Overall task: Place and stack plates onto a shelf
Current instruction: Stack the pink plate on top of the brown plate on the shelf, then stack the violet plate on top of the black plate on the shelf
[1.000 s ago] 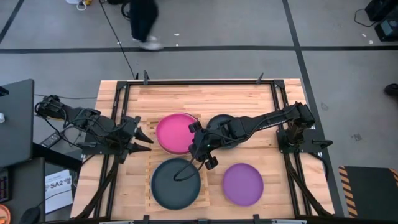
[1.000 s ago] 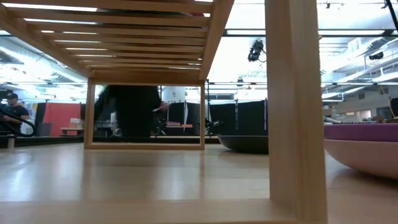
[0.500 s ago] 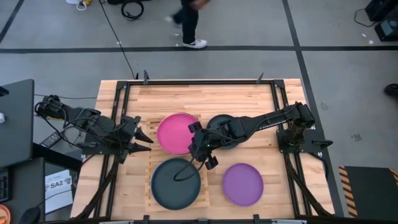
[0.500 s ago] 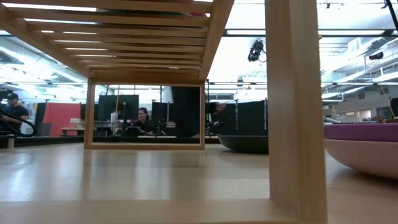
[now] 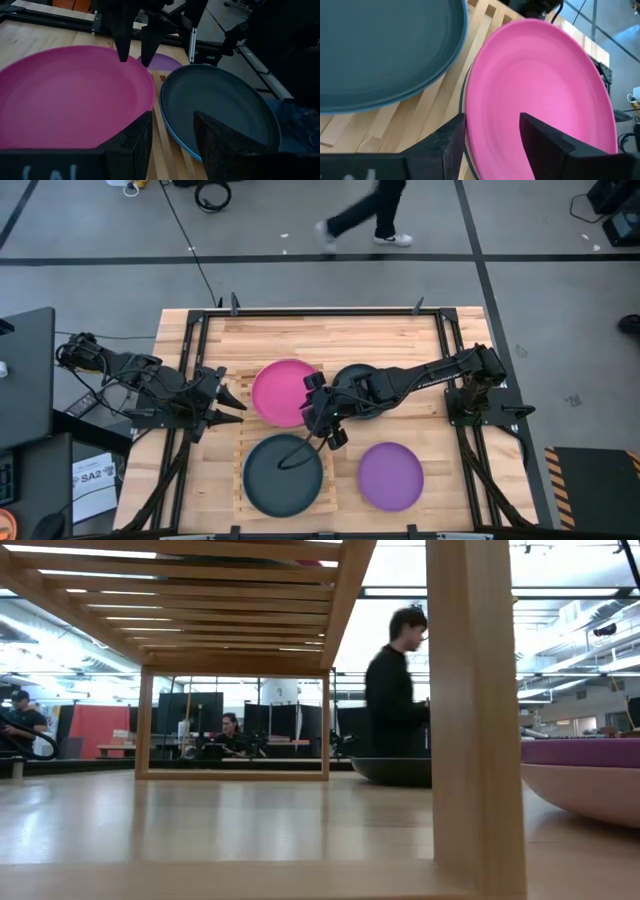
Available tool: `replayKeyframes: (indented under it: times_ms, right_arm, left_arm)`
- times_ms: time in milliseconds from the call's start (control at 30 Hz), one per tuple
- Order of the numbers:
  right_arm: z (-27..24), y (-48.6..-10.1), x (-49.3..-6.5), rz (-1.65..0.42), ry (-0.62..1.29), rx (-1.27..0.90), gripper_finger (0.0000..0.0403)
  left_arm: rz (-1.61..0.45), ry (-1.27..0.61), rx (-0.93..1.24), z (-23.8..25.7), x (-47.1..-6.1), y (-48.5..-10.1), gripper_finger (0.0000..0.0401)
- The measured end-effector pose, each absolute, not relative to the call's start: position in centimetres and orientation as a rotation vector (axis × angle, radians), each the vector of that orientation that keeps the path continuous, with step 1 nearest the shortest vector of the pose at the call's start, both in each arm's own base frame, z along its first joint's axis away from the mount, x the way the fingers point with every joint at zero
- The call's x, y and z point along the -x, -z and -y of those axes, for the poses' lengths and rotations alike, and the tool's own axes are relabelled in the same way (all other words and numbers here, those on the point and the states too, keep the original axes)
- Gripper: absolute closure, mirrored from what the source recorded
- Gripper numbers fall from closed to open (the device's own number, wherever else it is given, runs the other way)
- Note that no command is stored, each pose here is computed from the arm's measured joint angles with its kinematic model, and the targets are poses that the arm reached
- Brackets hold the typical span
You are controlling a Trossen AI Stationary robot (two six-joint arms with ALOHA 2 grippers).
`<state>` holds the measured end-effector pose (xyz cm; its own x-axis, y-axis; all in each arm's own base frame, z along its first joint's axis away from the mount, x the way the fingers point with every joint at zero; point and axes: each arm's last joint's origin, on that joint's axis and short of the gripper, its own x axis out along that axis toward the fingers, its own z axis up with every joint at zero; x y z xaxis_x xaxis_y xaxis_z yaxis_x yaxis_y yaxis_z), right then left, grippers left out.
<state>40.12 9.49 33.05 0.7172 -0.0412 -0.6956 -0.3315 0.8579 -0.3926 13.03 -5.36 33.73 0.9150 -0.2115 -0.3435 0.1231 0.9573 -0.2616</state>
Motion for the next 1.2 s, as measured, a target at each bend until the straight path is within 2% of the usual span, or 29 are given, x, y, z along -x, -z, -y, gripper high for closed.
replayKeyframes:
  times_ms: [233,467,633,800,933,1200]
  right_arm:
    - [-10.4,-33.6,-39.8,-0.729,-0.186,0.537,0.021]
    - [-11.5,-36.9,-36.6,-0.674,-0.195,0.52,0.0209]
    - [-12.4,-39.4,-33.1,-0.675,-0.19,0.376,0.021]
    - [-13.6,-40.5,-29.3,-0.762,-0.18,0.229,0.021]
    - [-15.5,-39.6,-26.9,-0.846,-0.128,0.184,0.0211]
    - [-18.4,-34.0,-24.6,-0.963,0.004,0.188,0.0211]
  left_arm:
    - [-0.378,0.174,0.238,5.4,-13.0,-33.7,0.025]
    - [-0.378,0.174,0.238,5.4,-13.0,-33.7,0.025]
    - [-0.379,0.174,0.238,5.4,-13.0,-33.7,0.025]
    - [-0.378,0.174,0.239,5.4,-13.0,-33.7,0.025]
    - [-0.378,0.174,0.239,5.4,-13.0,-33.7,0.025]
    - [-0.379,0.174,0.239,5.4,-13.0,-33.7,0.025]
